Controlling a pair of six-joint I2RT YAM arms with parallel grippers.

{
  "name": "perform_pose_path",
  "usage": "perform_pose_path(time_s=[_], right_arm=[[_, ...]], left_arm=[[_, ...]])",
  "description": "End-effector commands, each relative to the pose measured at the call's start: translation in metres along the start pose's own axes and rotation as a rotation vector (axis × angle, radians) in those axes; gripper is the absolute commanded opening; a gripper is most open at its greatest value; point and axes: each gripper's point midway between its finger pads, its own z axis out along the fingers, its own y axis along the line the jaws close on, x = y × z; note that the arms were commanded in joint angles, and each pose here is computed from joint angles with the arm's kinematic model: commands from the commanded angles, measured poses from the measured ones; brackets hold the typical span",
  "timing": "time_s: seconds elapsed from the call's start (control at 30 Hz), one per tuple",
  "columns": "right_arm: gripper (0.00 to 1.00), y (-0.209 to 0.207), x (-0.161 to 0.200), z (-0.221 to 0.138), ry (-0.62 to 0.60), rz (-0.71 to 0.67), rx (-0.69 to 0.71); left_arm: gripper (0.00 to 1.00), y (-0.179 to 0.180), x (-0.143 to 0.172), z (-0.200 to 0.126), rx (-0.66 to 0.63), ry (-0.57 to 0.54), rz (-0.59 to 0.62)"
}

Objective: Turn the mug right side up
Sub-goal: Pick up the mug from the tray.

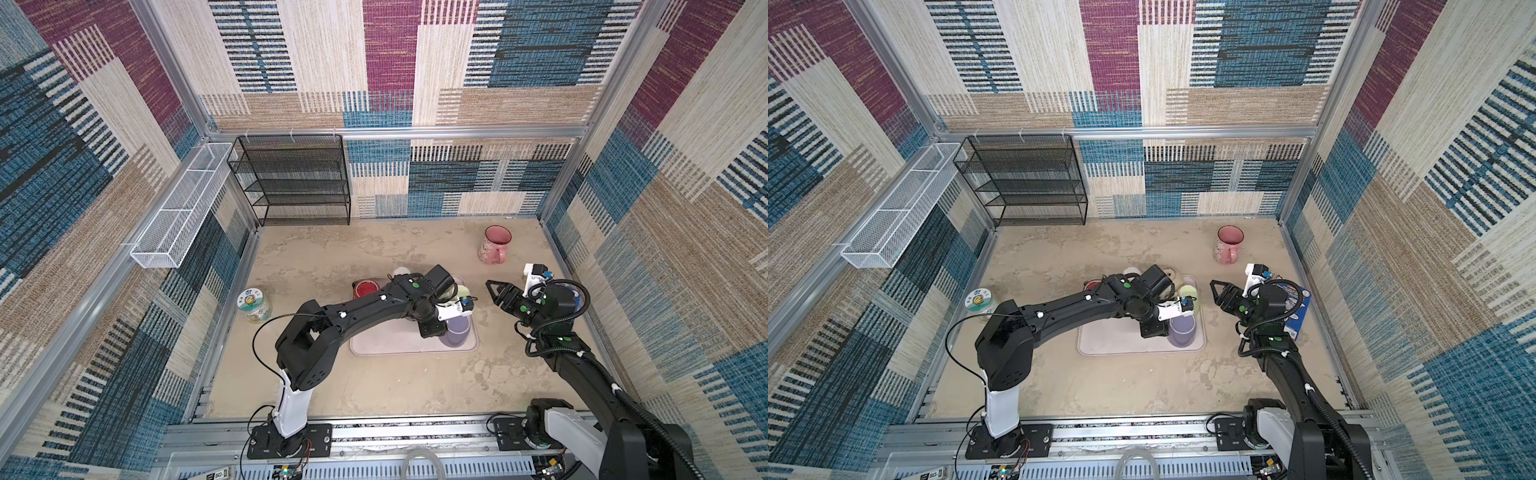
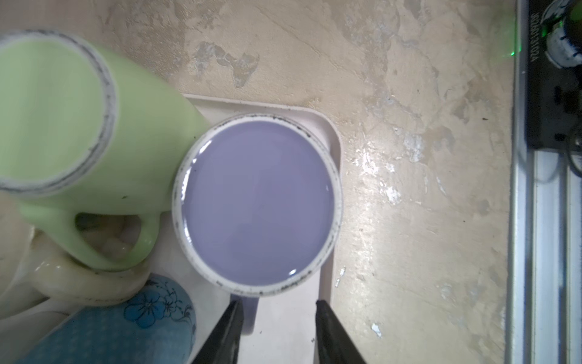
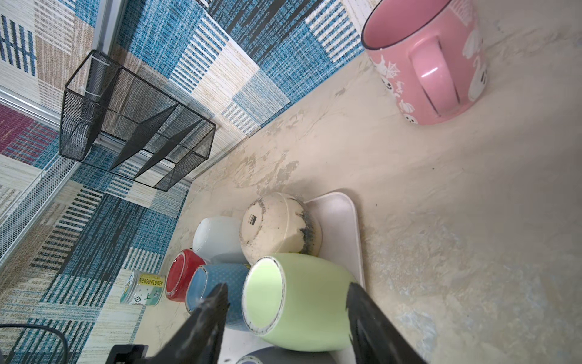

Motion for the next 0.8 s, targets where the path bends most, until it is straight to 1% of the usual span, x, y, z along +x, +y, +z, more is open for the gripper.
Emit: perform_pose_path(time_s=[0.0, 0.17, 0.37, 0.63, 0.77], right_arm=[[0.63, 0.006, -0.006, 0.0, -0.023, -0.017, -0.027], [0.63, 0.005, -0.005, 0.0, -0.021, -0.015, -0.026], [0.62, 0.005, -0.005, 0.0, -0.022, -0.02, -0.025], [0.62, 0.005, -0.004, -0.001, -0.023, -0.022, -0.023], [0.62, 0.005, -0.004, -0.002, -0.025, -0.026, -0.023]], left_arm=[[0.42, 0.001, 0.003, 0.005, -0.008, 0.028, 0.034], [0.37, 0.001, 0.008, 0.017, -0.03, 0.074, 0.058], [0.37, 0.0, 0.016, 0.03, -0.047, 0.128, 0.077], [0.37, 0.001, 0.016, 0.039, -0.06, 0.157, 0.076], [0.32, 0.003, 0.018, 0.042, -0.065, 0.173, 0.063]])
